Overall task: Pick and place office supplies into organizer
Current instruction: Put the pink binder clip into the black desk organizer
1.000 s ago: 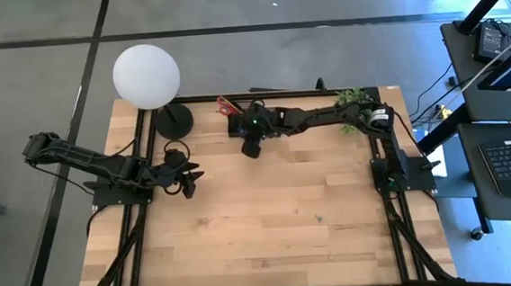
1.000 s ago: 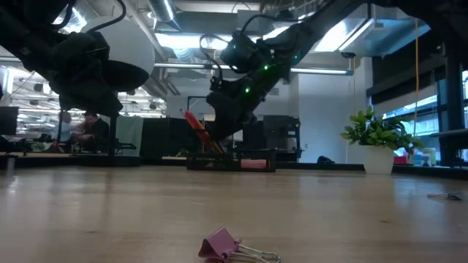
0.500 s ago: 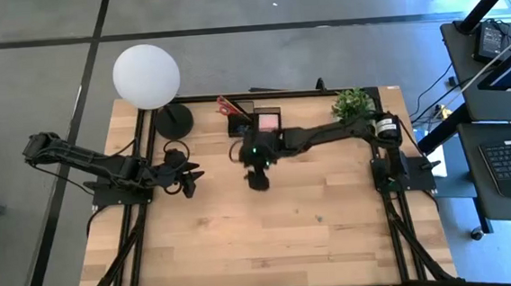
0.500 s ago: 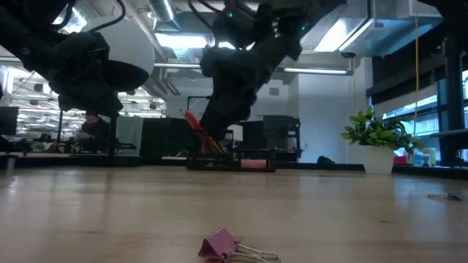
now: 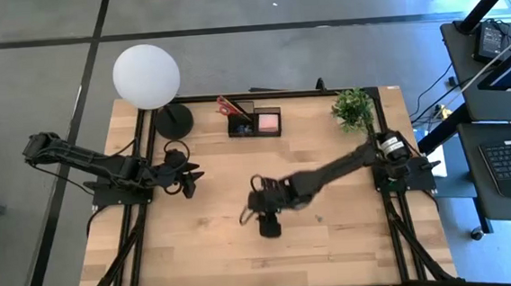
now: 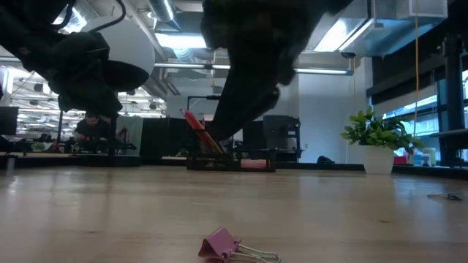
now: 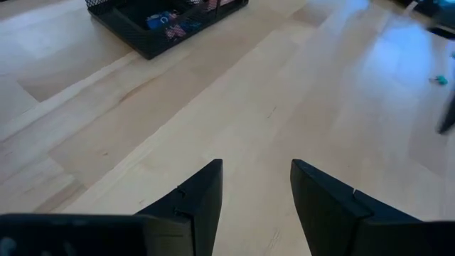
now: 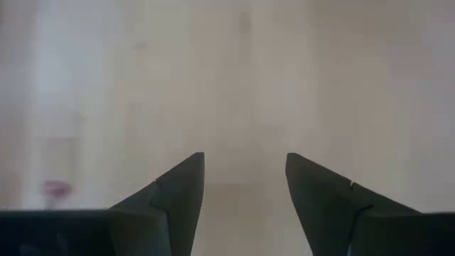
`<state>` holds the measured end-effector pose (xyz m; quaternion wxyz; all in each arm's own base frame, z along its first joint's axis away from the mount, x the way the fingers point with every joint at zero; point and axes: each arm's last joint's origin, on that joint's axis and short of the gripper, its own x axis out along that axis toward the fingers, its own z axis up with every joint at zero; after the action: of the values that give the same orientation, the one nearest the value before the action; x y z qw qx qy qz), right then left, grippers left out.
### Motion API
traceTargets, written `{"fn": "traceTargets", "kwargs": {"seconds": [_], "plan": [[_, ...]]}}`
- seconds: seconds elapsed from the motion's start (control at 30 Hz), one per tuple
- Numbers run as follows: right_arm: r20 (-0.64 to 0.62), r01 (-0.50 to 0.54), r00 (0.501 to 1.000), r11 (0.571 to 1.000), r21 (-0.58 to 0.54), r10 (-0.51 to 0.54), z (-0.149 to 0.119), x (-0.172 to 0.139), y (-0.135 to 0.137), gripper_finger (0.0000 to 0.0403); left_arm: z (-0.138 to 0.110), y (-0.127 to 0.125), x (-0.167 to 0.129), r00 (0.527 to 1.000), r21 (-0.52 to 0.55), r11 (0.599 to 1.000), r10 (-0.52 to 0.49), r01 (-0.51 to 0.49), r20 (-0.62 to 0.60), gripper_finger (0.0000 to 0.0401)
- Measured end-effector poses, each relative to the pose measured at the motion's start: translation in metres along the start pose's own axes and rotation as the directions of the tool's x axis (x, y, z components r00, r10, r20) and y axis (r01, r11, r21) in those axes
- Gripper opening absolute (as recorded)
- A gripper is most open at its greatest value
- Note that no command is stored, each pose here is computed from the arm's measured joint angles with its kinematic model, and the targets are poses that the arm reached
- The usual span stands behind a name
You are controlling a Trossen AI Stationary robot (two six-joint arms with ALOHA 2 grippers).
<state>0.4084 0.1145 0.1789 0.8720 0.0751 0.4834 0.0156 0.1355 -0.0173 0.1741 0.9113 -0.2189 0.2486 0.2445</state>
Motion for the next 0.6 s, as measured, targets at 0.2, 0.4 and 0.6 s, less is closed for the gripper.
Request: {"fn": "traceTargets", "kwargs": {"seconds": [0.2,0.4,0.6], "plan": [[0.061,-0.031,0.998,0.998,0.046,0.028,-0.005,-0.016,0.059,0.0201,-0.001,-0.001,0.000,0.999,0.074,0.996,-0.039,0.042,-0.037,0.0159],[0.219,0.073,0.973,0.997,0.012,-0.073,0.006,-0.058,0.114,0.0201,-0.001,-0.001,0.000,0.999,0.095,0.995,-0.040,0.044,-0.037,0.0159],[0.204,0.081,0.972,0.984,0.158,-0.113,0.010,-0.074,0.119,0.0201,-0.001,-0.001,0.000,0.998,0.094,0.995,-0.041,0.044,-0.037,0.0159]]}}
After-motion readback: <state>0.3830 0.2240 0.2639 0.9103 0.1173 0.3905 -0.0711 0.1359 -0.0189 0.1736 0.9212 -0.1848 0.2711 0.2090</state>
